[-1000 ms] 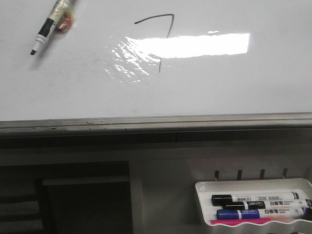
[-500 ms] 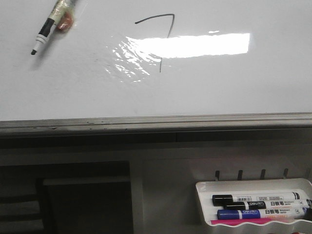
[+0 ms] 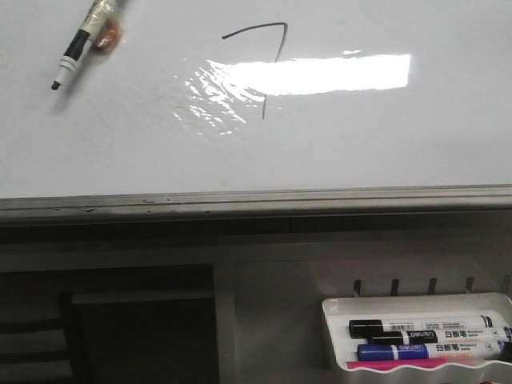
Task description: Write number 7 on whiteboard
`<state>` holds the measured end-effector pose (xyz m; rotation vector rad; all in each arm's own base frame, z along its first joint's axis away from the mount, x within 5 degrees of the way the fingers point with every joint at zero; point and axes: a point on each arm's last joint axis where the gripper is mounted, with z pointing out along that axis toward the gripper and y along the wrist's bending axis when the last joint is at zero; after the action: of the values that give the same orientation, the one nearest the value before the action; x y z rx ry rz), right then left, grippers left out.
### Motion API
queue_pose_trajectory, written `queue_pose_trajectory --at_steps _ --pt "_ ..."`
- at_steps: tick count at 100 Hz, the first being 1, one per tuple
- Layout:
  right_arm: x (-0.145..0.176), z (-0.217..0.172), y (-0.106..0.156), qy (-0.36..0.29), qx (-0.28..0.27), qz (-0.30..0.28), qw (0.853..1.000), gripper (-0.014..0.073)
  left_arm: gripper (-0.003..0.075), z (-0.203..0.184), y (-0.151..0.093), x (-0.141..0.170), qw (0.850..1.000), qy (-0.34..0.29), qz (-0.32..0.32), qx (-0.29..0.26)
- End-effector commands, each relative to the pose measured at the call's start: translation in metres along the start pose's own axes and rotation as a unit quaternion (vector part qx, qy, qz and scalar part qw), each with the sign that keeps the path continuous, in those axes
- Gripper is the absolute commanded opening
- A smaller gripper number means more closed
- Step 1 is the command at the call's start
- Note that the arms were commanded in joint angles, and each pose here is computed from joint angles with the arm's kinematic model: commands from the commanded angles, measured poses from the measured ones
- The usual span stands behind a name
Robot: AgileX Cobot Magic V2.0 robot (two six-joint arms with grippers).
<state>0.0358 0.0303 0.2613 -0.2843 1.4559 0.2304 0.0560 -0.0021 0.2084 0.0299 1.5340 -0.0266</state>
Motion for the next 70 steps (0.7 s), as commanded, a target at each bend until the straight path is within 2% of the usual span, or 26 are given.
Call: queue_pose_trajectory --at_steps 1,7,8,10,11,12,13,14,15,16,18,24,38,57,62,70 --pt "-0.012 -0.002 -0.008 -0.030 0.048 -0.014 0.998 -0.0064 -0.0020 -0.001 0.000 0.004 0.999 -0.032 -0.011 -0.003" --pt "-0.010 -0.002 -0.014 -0.018 0.081 -0.025 0.996 -0.0064 -0.0020 -0.001 0.000 0.004 0.999 -0.032 -0.011 -0.003" --pt "-0.010 -0.002 -0.015 -0.019 0.086 -0.012 0.996 -0.0064 -0.0020 -0.001 0.000 0.004 0.999 -0.032 -0.011 -0.003" --pt "-0.009 -0.002 -0.018 -0.013 0.099 -0.027 0.995 -0.0064 -0.0020 -0.001 0.000 0.004 0.999 -0.032 -0.011 -0.003" --pt "-0.008 -0.002 -0.019 -0.012 0.103 -0.011 0.995 -0.0064 -0.0020 -0.001 0.000 0.004 0.999 -0.032 -0.011 -0.003" --pt "-0.008 -0.002 -0.020 -0.009 0.111 -0.026 0.993 -0.0064 -0.0020 -0.001 0.000 0.004 0.999 -0.032 -0.011 -0.003" --pt "-0.007 -0.002 -0.021 -0.009 0.115 -0.011 0.993 -0.0064 -0.0020 -0.001 0.000 0.004 0.999 -0.032 -0.011 -0.003" --pt "-0.006 -0.002 -0.022 -0.003 0.122 -0.026 0.992 -0.0064 -0.0020 -0.001 0.000 0.004 0.999 -0.032 -0.011 -0.003" --pt "-0.007 -0.002 -0.023 -0.006 0.127 -0.013 0.992 -0.0064 -0.0020 -0.001 0.000 0.004 0.999 -0.032 -0.011 -0.003" --pt "-0.005 -0.001 -0.025 0.000 0.133 -0.028 0.991 -0.0064 -0.0020 -0.001 0.000 0.004 0.999 -0.032 -0.011 -0.003" --pt "-0.003 -0.001 -0.026 -0.001 0.140 -0.016 0.990 -0.0064 -0.0020 -0.001 0.000 0.004 0.999 -0.032 -0.011 -0.003" --pt "0.001 0.000 -0.030 -0.002 0.161 -0.039 0.986 -0.0064 -0.0020 -0.001 0.000 0.004 0.999 -0.032 -0.011 -0.003" --pt "0.024 0.004 -0.034 -0.012 0.173 -0.069 0.982 -0.0064 -0.0020 -0.001 0.000 0.004 0.999 -0.032 -0.011 -0.003" --pt "0.060 0.003 -0.033 0.011 0.171 -0.090 0.981 -0.0064 -0.0020 -0.001 0.000 0.004 0.999 -0.032 -0.011 -0.003" --pt "0.064 0.003 -0.033 0.035 0.169 -0.083 0.981 -0.0064 -0.0020 -0.001 0.000 0.004 0.999 -0.032 -0.011 -0.003" --pt "0.065 0.003 -0.033 0.039 0.169 -0.086 0.981 -0.0064 -0.0020 -0.001 0.000 0.004 0.999 -0.032 -0.011 -0.003"
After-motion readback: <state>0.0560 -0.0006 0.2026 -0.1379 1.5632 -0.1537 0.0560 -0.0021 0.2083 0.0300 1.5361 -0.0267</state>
